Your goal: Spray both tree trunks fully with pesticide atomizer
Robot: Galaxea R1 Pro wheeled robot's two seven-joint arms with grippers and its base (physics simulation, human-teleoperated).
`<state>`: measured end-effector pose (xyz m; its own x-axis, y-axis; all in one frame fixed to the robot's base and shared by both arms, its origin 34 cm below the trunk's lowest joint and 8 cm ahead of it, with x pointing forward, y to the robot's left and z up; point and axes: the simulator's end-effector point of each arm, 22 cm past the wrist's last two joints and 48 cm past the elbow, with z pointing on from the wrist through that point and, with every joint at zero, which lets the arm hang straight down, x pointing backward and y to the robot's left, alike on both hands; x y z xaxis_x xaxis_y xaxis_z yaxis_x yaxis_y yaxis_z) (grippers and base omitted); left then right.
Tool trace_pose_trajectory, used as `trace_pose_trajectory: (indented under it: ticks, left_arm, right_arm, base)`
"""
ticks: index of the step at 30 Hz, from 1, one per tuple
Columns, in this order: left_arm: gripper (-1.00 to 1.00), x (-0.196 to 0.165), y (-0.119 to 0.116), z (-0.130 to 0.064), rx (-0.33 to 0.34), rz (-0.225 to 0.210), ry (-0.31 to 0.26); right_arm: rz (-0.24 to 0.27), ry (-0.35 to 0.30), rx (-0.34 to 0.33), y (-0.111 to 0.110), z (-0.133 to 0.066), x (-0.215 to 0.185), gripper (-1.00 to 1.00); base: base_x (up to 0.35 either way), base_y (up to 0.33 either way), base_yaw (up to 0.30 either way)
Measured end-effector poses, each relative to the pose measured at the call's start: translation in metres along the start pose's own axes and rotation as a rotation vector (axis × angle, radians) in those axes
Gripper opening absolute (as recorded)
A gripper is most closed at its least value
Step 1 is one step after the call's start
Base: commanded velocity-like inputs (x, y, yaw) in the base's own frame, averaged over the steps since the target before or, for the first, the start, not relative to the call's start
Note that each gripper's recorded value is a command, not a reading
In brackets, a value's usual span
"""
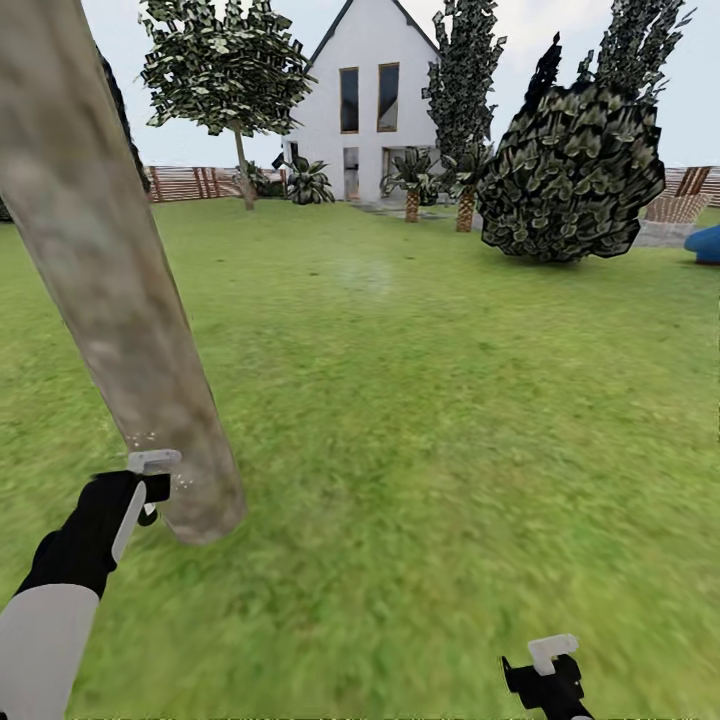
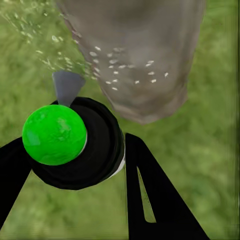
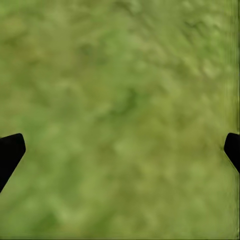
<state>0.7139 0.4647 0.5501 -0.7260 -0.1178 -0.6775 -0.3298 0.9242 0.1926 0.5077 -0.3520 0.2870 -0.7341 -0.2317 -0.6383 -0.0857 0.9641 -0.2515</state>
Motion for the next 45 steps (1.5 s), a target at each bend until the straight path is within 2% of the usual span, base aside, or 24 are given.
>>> trace_pose_trajectory:
  ticks: [4,9,14,17,26,30,33,35,36,39,45]
  left_arm:
    - [-1.0,0.0,0.002,0.0,-0.004,0.0,0.0]
    - [-1.0,0.003,0.019,0.003,-0.034,-0.003,0.008]
    - [-1.0,0.028,0.019,0.007,-0.041,0.009,0.04]
    - [-1.0,0.056,0.019,0.011,-0.043,0.025,0.075]
    - [-1.0,0.076,0.023,0.012,-0.066,0.039,0.099]
    - [-1.0,0.11,0.019,0.025,-0.058,0.039,0.15]
    - [-1.0,0.117,0.007,0.027,-0.037,0.036,0.158]
    - [-1.0,0.115,-0.014,0.024,-0.01,0.031,0.148]
    - [-1.0,0.113,-0.015,0.023,-0.011,0.031,0.143]
    - [-1.0,0.093,-0.016,0.024,-0.01,0.012,0.054]
    - [-1.0,0.088,-0.011,0.025,-0.017,0.009,0.035]
  right_arm:
    - [0.0,0.0,0.0,0.0,0.0,0.0,1.0]
    - [0.0,0.0,0.0,0.0,0.0,0.0,1.0]
    - [0.0,0.0,-0.001,0.001,0.0,0.0,1.0]
    - [0.001,0.0,-0.002,0.001,0.0,0.0,1.0]
    - [0.0,-0.002,0.002,-0.001,0.0,0.0,1.0]
    - [-0.001,-0.002,0.004,-0.003,0.0,0.0,1.0]
    - [0.0,-0.002,0.004,-0.003,0.0,0.0,1.0]
    - [0.0,-0.002,0.003,-0.002,0.0,-0.001,1.0]
    - [0.0,-0.003,0.002,-0.001,0.0,-0.001,1.0]
    - [-0.001,-0.003,0.001,-0.001,0.0,-0.001,1.0]
    - [-0.001,-0.003,0.0,0.0,0.0,-0.001,1.0]
  base:
    - [-0.022,-0.272,0.0]
    - [0.138,-0.235,0.098]
    - [0.25,-0.087,0.269]
    - [0.016,-0.003,0.268]
    - [0.192,-0.114,0.024]
    - [0.271,-0.164,0.0]
    - [0.059,-0.254,0.002]
    - [0.006,-0.272,0.16]
    - [0.051,-0.274,0.247]
    - [0.128,-0.264,0.269]
    - [0.182,-0.237,0.276]
